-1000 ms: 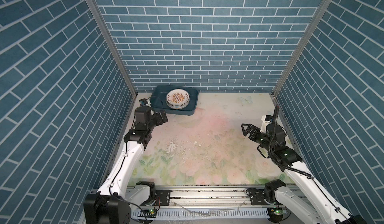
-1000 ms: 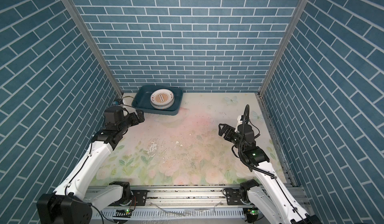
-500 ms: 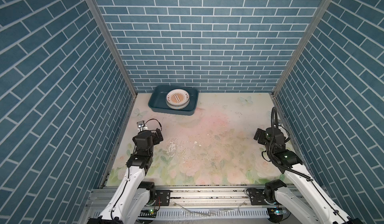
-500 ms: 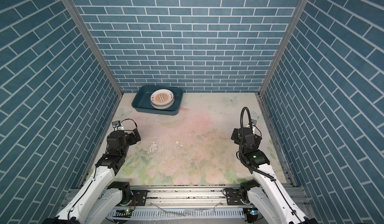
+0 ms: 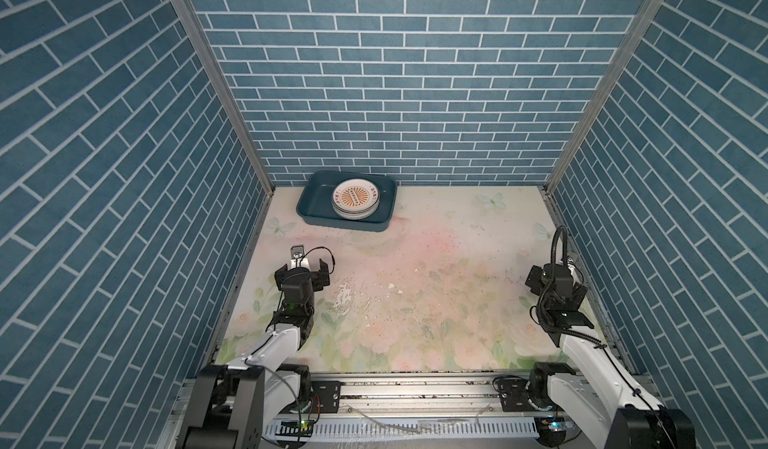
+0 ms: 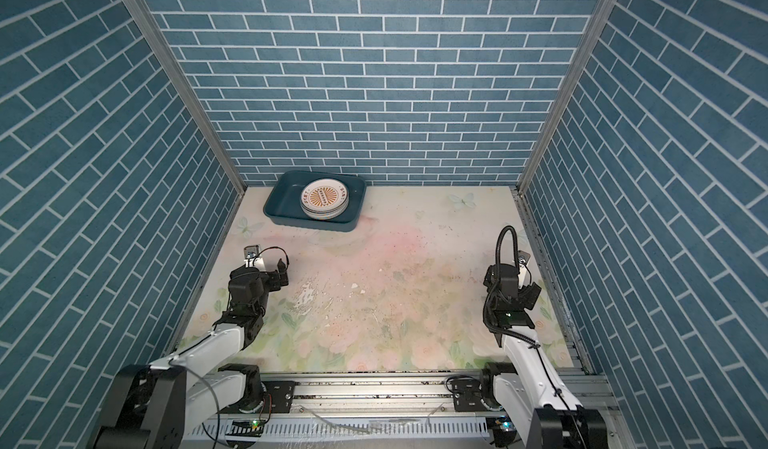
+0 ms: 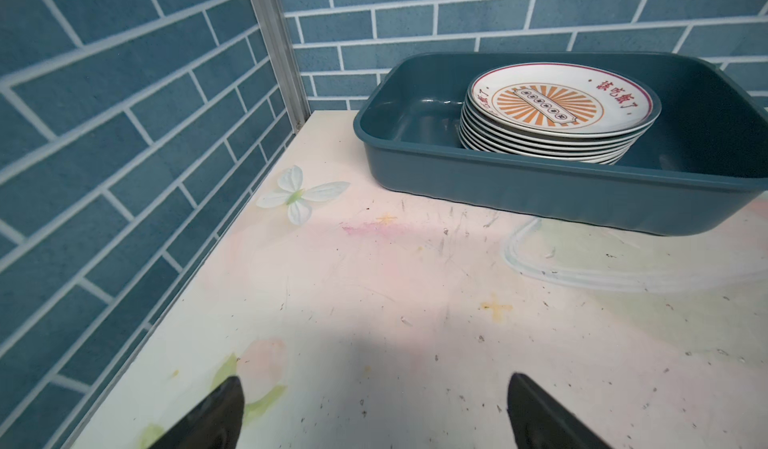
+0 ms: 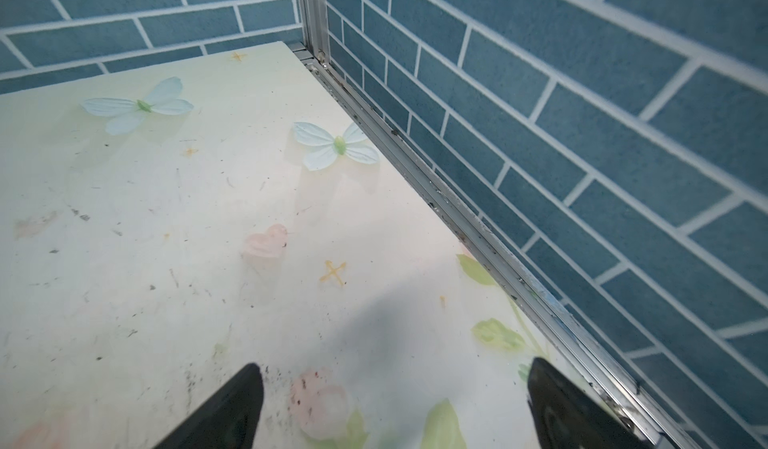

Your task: Place the plates into the plastic bin on the countertop

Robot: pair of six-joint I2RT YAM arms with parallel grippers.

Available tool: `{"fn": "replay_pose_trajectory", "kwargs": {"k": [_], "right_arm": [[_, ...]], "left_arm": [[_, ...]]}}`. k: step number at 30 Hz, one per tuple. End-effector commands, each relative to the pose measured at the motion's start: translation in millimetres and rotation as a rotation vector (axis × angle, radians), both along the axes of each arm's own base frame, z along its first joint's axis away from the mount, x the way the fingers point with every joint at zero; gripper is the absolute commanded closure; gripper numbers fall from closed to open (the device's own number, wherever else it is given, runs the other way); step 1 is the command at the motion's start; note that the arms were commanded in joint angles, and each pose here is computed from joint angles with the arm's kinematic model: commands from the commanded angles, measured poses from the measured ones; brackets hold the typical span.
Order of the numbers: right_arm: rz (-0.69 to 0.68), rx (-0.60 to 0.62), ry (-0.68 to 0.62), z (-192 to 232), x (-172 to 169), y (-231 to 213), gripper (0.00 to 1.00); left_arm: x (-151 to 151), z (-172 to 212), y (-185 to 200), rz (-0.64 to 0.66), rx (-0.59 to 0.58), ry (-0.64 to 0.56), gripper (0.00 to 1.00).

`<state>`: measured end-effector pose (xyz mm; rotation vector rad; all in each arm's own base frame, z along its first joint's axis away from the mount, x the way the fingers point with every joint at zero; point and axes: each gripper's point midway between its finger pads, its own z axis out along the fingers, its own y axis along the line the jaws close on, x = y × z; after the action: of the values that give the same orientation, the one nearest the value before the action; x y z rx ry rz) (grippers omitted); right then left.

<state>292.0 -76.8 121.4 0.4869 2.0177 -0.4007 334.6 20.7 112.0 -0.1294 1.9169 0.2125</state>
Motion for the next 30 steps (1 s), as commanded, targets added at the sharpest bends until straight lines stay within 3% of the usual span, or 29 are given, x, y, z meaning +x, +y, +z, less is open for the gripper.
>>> {"fn": "replay_pose_trajectory", "kwargs": {"k": [1, 8, 14, 19, 30], "right_arm": [[0.063, 0.002, -0.070, 7.2, 26.1, 3.5, 0.02], [0.143, 0.059, -0.046, -16.1, 53.6, 10.3, 0.01], [0.207, 0.076, -0.136, -9.9, 75.7, 18.4, 0.02], [0.285, 0.094, -0.081, -16.6, 91.1, 29.4, 0.02], [0.487, 0.145, -0.036, -21.6, 105.2, 58.5, 0.02]], "left_arm": [[15.4, 19.2, -9.7, -0.057, 0.018, -0.124, 0.00], [22.4, 20.9, -16.7, -0.116, 0.066, -0.166, 0.00], [33.3, 4.8, -20.8, -0.145, 0.064, -0.141, 0.00], [40.2, -7.2, -23.3, -0.166, 0.060, -0.119, 0.00], [50.4, -11.6, -18.0, -0.232, -0.053, -0.074, 0.00]]}}
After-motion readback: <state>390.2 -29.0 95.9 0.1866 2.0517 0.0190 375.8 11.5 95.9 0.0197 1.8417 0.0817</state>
